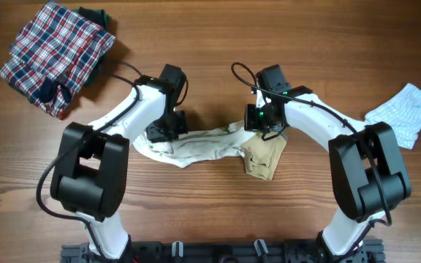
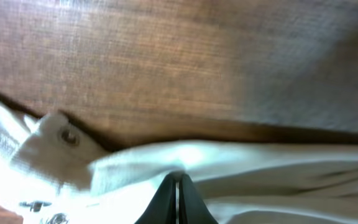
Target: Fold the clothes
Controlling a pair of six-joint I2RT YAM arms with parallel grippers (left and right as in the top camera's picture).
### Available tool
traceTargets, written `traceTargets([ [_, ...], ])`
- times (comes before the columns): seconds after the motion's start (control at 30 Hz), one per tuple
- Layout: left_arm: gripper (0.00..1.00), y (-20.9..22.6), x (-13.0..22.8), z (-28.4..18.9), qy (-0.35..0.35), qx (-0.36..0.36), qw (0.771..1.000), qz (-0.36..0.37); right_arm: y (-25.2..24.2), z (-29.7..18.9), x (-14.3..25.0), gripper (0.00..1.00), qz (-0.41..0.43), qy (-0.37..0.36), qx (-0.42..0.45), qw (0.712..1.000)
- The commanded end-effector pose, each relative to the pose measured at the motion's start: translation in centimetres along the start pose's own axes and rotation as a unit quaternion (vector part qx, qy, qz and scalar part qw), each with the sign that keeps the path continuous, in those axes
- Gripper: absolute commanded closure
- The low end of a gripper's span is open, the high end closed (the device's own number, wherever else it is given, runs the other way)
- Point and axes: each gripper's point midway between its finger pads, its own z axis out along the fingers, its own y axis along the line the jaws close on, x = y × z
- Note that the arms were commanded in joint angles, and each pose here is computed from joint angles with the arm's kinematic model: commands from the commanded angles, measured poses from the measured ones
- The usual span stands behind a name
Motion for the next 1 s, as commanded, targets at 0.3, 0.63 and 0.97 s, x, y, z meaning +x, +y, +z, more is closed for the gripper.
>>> traceTargets([
  [0.3,0.96,-1.2,4.8,-0.4,0.11,0.045,0.99,0.076,-2.5,1.3,0.3,0.96,0.011,0.005,0.05,0.999],
  [0.63,0.96,-1.2,5.2,-3.3,0.081,0.064,0.986,0.133,-2.7,1.3,0.4,0.96,0.008,0.006,0.054,0.999],
  [0.97,0.96,-6.8,1.4,-7.0,-0.043,0.198,0.966,0.164,-2.3,0.7,-0.1,0.96,0.009,0.008,0.053,0.999],
])
